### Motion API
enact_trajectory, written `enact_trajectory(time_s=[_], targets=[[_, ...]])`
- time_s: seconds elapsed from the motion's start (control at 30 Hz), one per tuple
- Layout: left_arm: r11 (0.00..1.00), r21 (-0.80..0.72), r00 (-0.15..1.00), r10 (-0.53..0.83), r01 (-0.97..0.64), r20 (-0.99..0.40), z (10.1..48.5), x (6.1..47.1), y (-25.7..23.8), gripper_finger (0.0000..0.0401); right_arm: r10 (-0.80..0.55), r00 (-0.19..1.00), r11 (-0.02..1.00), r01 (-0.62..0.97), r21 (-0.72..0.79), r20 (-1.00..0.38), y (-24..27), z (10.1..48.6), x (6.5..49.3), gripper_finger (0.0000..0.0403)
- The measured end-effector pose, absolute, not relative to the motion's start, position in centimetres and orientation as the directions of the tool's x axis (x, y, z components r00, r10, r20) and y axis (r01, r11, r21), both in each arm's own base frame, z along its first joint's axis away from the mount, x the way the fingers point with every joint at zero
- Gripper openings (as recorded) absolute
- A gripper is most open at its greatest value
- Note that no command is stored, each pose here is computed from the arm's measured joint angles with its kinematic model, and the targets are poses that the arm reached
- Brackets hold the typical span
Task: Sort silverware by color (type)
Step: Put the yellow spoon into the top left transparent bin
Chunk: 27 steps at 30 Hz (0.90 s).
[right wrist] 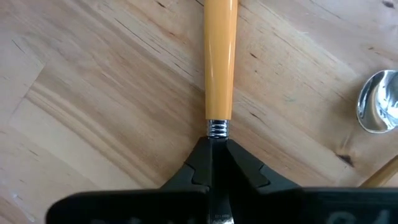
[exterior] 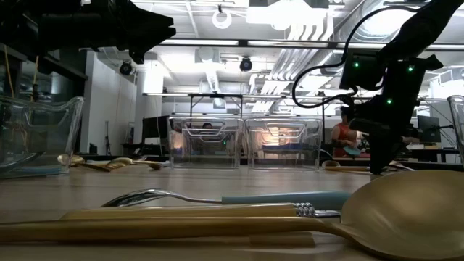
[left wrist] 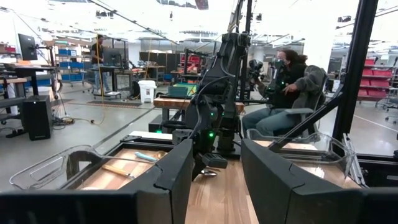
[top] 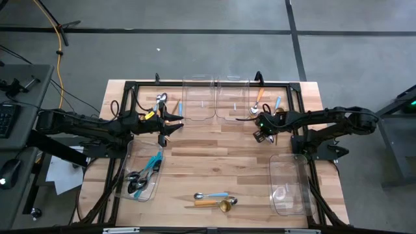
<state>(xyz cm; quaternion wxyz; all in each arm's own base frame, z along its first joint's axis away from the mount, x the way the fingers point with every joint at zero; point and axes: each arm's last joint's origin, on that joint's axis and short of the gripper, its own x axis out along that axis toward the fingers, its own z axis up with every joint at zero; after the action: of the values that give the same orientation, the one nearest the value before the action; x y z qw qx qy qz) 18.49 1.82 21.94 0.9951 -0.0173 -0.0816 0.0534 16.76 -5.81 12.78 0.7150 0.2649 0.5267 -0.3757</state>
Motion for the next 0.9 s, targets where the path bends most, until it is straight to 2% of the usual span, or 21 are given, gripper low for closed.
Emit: enact_trajectory(time_s=[0.3, 0.47, 0.73, 0.9], targets=[[0.994, -0.043, 0.981, 0.109, -0.103, 0.16, 21.9, 18.5, 1.8, 0.0129, -0.275, 0.159, 0.562, 0.827, -0.024, -0.948, -5.6, 13.4, 16.0, 0.0005], [0.994, -0.043, 0.981, 0.109, -0.103, 0.16, 21.9, 18.5, 1.8, 0.0129, -0.371, 0.133, 0.481, 0.874, -0.067, -0.919, -5.6, 14.6, 15.0, 0.0005], [0.994, -0.043, 0.981, 0.109, -0.104, 0.16, 21.9, 18.5, 1.8, 0.0129, -0.54, 0.23, 0.417, 0.909, -0.021, -0.81, -5.8, 16.9, 14.4, 0.0005], [0.994, -0.043, 0.981, 0.109, -0.103, 0.161, 21.9, 18.5, 1.8, 0.0129, -0.691, 0.308, 0.416, 0.909, -0.012, -0.654, -6.3, 18.7, 14.7, 0.0005]])
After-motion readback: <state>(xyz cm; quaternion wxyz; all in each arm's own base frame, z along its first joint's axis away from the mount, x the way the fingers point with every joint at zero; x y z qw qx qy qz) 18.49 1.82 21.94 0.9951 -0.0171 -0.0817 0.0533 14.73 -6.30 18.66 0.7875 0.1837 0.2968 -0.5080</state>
